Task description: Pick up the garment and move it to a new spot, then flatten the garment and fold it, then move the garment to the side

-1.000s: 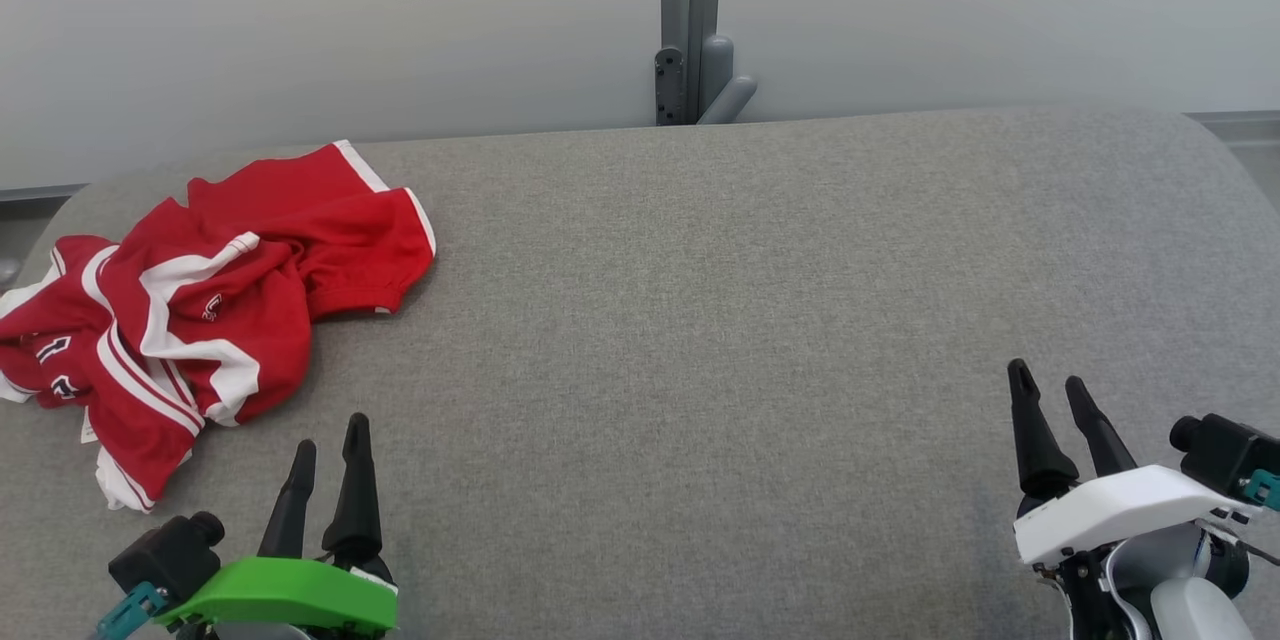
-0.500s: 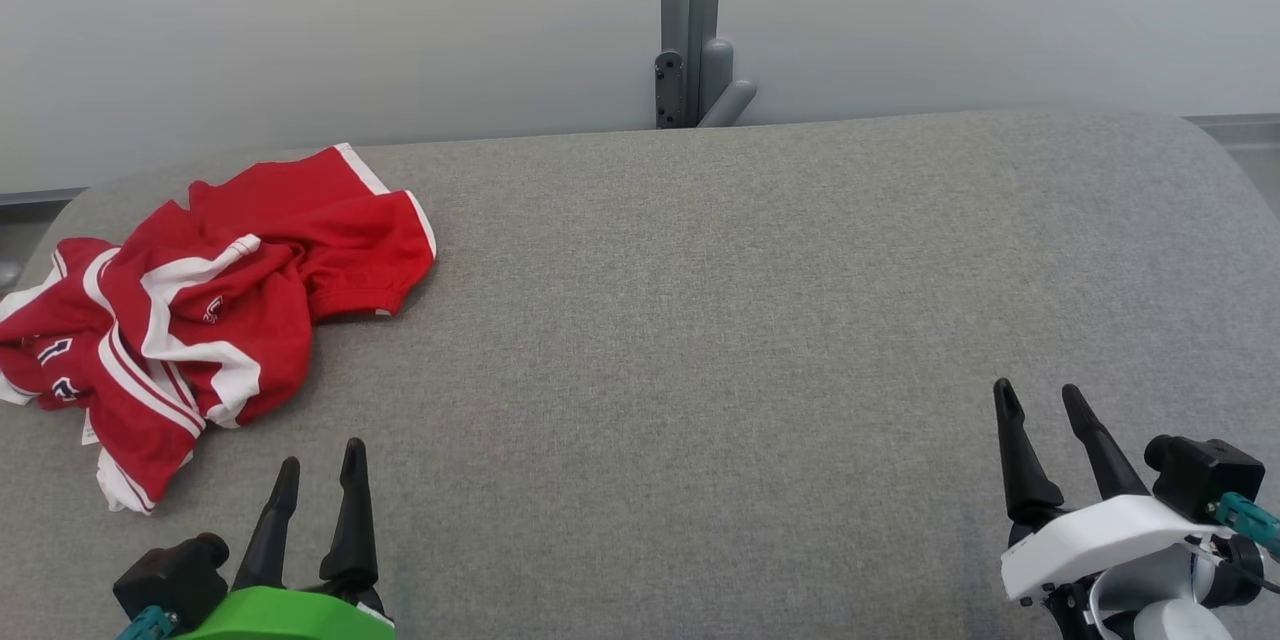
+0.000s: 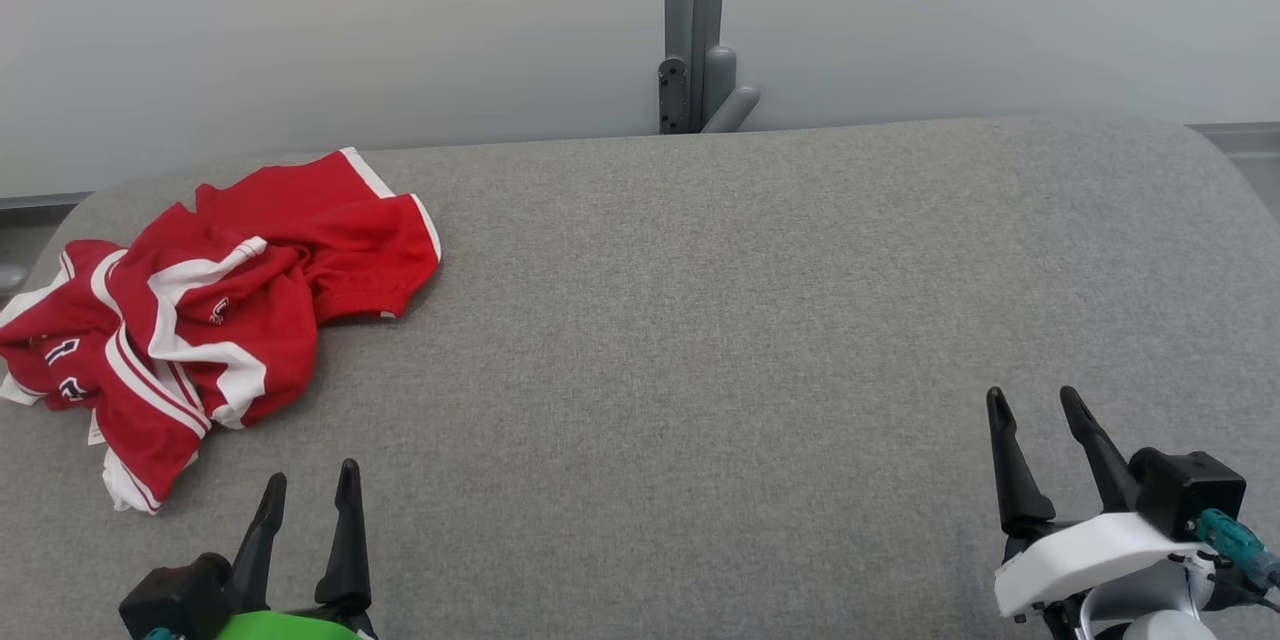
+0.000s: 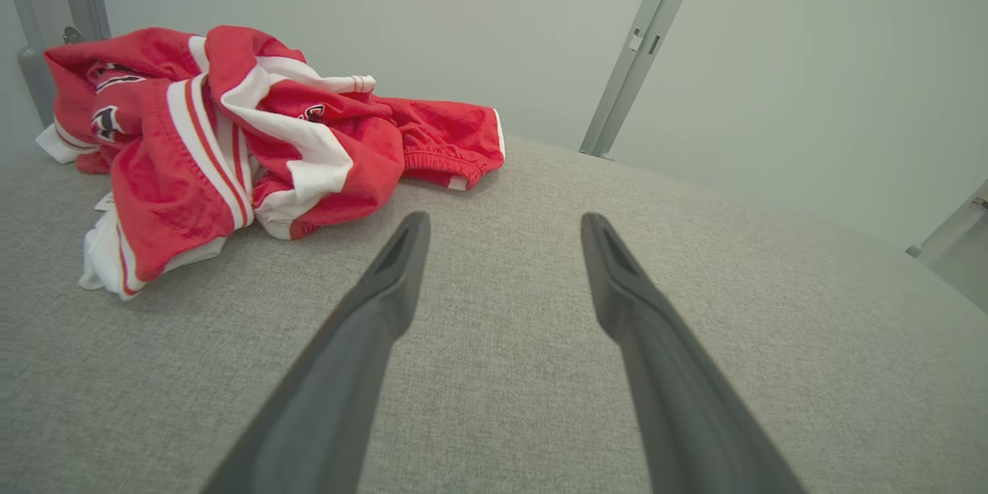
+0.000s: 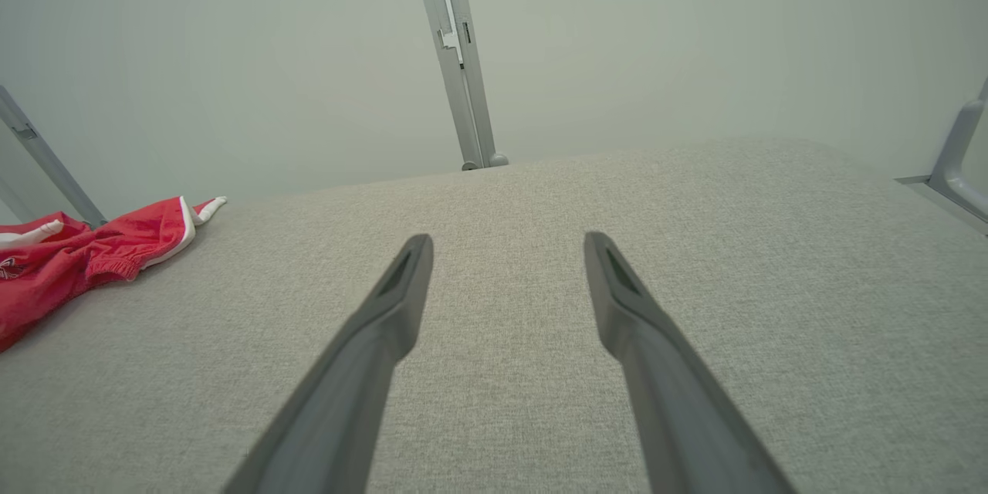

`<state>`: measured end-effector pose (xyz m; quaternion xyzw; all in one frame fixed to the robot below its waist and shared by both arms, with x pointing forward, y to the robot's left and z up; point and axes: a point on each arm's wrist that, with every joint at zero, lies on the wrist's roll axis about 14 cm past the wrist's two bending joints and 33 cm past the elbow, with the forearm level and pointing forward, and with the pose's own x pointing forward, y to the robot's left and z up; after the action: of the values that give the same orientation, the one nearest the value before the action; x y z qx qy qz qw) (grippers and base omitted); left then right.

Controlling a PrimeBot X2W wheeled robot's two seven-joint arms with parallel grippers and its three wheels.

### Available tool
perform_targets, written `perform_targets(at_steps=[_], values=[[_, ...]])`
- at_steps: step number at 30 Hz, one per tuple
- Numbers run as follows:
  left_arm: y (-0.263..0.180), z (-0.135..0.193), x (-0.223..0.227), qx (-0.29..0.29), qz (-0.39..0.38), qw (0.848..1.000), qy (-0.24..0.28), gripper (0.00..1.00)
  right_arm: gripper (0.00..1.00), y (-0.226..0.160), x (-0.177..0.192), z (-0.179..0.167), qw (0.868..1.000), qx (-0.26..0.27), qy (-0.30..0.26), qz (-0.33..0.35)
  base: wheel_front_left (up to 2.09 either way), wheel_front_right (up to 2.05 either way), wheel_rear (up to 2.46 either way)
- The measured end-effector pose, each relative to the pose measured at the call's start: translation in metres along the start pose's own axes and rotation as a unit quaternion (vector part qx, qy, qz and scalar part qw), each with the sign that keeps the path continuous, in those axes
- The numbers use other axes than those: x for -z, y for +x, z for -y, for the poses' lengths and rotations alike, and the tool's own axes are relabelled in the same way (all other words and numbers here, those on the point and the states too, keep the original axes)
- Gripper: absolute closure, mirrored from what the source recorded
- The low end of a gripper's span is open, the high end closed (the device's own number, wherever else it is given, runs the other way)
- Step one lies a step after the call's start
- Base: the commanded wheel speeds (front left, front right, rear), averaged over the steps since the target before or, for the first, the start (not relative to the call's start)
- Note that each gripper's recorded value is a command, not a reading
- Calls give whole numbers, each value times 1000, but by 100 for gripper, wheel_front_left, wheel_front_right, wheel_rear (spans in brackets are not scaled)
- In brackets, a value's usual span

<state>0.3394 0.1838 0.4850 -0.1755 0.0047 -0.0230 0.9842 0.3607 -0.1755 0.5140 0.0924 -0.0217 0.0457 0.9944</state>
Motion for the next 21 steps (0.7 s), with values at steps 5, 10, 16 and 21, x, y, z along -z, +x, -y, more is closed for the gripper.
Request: perform_targets(at_steps=[5, 10, 16, 21], values=[[-5, -4, 0, -4, 0, 1000, 13, 0, 0, -1, 0, -4, 1000, -5, -12, 3, 0, 0, 0], [-7, -5, -1, -3, 3, 999, 33, 0, 0, -2, -1, -6, 999, -10, -31, 9, 0, 0, 0], [-9, -6, -2, -2, 5, 999, 50, 0, 0, -2, -3, -5, 999, -10, -45, 14, 0, 0, 0], [-10, -7, -2, -1, 5, 997, 71, 0, 0, -3, -4, -3, 998, -8, -58, 18, 0, 0, 0]])
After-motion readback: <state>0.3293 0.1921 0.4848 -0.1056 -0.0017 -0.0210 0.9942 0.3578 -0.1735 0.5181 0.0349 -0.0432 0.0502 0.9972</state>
